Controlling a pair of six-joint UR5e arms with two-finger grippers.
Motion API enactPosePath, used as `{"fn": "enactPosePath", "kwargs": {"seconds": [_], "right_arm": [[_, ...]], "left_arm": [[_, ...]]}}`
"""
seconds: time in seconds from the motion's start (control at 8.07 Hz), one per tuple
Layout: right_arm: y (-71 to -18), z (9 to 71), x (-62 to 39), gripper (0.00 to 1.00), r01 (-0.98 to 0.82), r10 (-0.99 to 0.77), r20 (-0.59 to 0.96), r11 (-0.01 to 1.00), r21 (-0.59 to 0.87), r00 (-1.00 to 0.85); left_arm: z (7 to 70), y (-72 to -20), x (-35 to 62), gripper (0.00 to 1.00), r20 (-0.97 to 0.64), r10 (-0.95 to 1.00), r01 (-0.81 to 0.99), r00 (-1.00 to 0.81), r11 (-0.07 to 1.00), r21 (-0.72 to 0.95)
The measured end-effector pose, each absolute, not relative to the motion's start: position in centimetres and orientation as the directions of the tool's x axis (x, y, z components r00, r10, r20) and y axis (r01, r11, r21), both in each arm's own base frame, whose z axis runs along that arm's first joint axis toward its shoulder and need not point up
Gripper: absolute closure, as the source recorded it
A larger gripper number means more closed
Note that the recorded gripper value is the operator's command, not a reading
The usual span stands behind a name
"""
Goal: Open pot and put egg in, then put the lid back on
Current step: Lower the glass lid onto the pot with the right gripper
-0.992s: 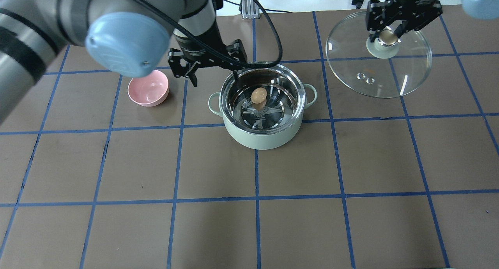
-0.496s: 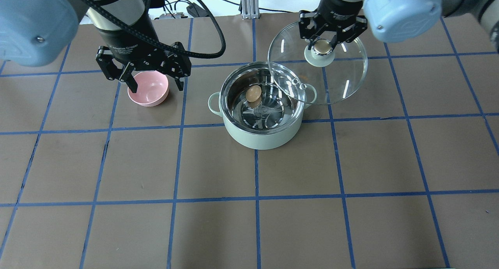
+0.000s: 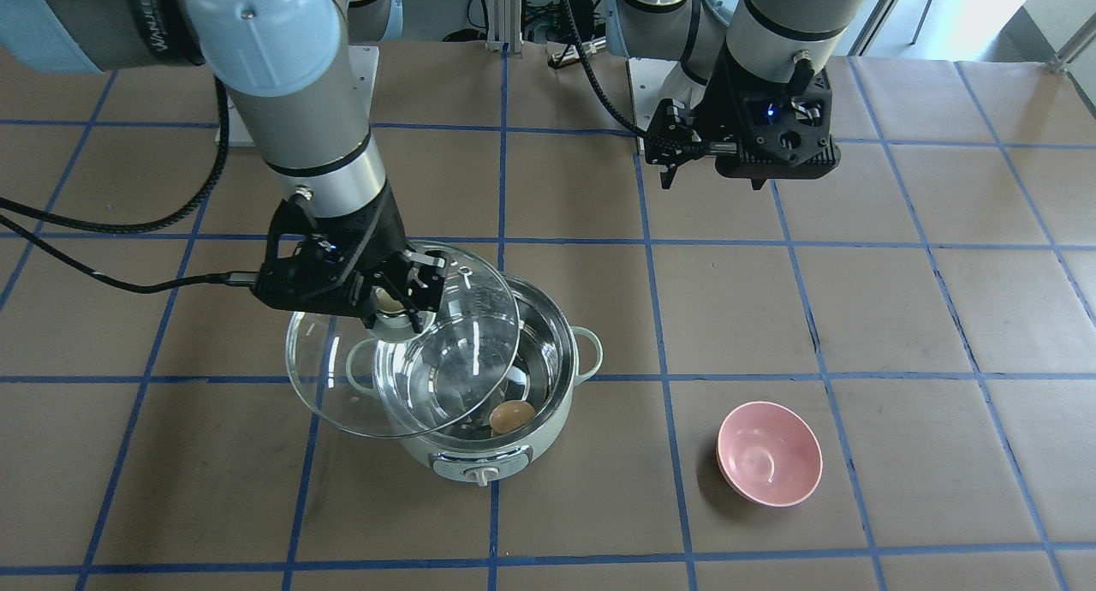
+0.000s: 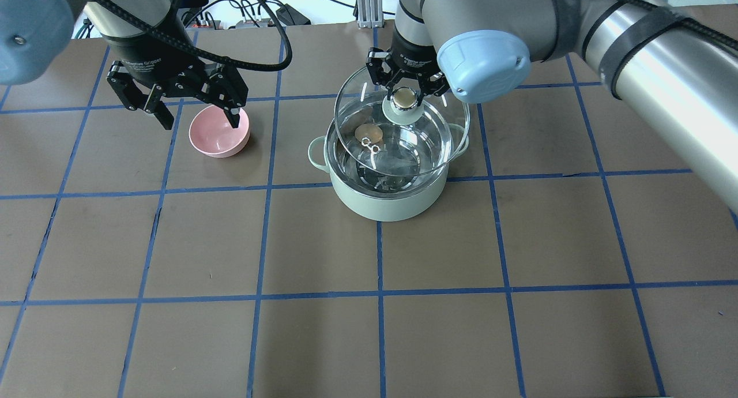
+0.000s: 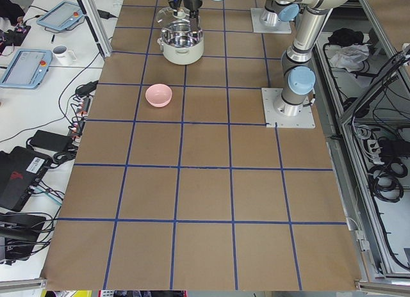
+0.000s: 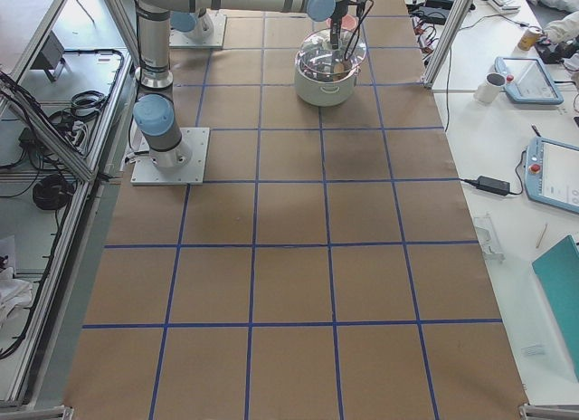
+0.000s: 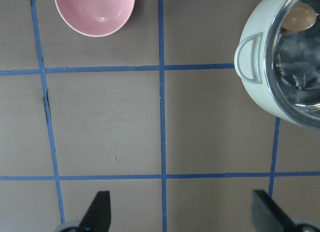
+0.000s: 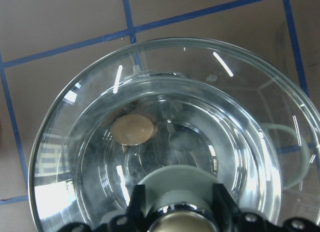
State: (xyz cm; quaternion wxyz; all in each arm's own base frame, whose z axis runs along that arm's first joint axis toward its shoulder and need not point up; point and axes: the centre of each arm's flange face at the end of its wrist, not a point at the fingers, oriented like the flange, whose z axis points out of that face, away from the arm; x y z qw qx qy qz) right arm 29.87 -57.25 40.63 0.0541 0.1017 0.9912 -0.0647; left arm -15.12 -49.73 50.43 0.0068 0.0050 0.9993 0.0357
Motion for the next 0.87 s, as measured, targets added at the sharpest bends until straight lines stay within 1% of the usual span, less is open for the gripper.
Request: {"fn": "enactPosePath", "kwargs": {"seconds": [0.37,0.87], "right_arm": [[-58.1,36.8,31.5,0.94,0.253,0.242,-0.119,0.963,-0.090,-0.963],[-57.7,36.0,32.1,0.94,0.275,0.265,-0.119,0.958,-0.080,-0.957]], "left_arm": [[50.3,-49.9,-14.9,0.00,-0.011,0.017,0.016,-1.000,0.998,0.066],[50.2,-49.9,-14.9,0.00,-0.010,0.010,0.009,-1.000,0.998,0.066]]}}
